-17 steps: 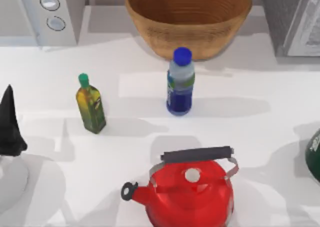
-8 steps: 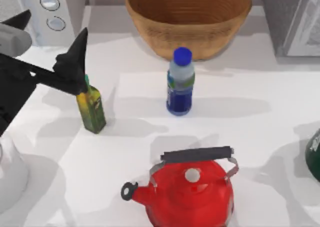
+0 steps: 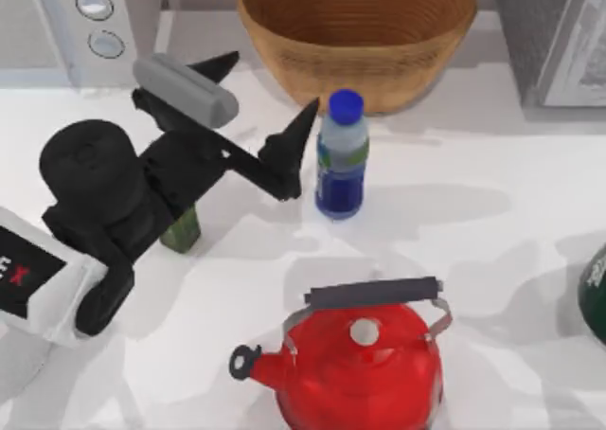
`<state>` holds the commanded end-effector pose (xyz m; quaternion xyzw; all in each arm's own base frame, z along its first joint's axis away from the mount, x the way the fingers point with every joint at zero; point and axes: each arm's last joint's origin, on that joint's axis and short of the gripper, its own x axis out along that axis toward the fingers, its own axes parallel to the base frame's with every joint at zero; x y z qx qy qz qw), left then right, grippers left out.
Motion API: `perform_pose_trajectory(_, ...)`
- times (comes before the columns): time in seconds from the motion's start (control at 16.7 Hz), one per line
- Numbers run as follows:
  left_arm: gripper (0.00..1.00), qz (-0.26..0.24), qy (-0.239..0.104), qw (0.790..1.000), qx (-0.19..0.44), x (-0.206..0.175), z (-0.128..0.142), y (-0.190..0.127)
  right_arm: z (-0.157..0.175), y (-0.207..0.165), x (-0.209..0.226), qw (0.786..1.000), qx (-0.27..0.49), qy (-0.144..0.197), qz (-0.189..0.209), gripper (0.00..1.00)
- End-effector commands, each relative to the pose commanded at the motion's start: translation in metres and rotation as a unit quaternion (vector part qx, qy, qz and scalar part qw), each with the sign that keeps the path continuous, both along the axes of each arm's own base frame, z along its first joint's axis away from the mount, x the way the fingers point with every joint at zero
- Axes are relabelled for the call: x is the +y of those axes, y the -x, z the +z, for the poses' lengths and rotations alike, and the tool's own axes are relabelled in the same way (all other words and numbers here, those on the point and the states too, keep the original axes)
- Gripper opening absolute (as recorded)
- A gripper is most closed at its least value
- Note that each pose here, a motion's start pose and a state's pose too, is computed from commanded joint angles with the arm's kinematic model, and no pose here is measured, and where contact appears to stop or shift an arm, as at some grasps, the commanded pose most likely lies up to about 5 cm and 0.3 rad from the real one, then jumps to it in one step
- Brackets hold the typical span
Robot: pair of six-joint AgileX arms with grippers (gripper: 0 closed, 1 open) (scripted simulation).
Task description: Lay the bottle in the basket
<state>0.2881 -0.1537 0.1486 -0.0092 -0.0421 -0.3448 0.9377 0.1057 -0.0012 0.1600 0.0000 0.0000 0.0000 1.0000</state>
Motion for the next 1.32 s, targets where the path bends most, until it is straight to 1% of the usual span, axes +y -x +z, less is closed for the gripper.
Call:
perform_pose_trajectory(0.18, 1.00, -0.032, -0.008, 0.999, 0.010, -0.019, -0.045, -0.006, 0.000, 0.000, 0.000, 1.000, 0.000, 0.000, 0.000, 1.00)
perform_pose_trajectory(0.3, 1.00, -0.046, -0.014, 0.999, 0.019, -0.025, -0.072, -0.005, 0.000, 0.000, 0.000, 1.000, 0.000, 0.000, 0.000, 1.00)
perform_pose_trajectory(0.42, 1.00, -0.051, -0.020, 0.998, 0.029, -0.026, -0.094, -0.003, 0.000, 0.000, 0.000, 1.000, 0.000, 0.000, 0.000, 1.00)
perform_pose_trajectory(0.54, 1.00, -0.051, -0.025, 0.998, 0.037, -0.024, -0.107, -0.001, 0.000, 0.000, 0.000, 1.000, 0.000, 0.000, 0.000, 1.00)
perform_pose_trajectory(1.02, 1.00, -0.050, -0.026, 0.998, 0.040, -0.025, -0.110, -0.004, 0.000, 0.000, 0.000, 1.000, 0.000, 0.000, 0.000, 1.00)
perform_pose_trajectory(1.32, 1.00, -0.051, -0.024, 0.998, 0.036, -0.057, -0.110, -0.035, 0.000, 0.000, 0.000, 1.000, 0.000, 0.000, 0.000, 1.00)
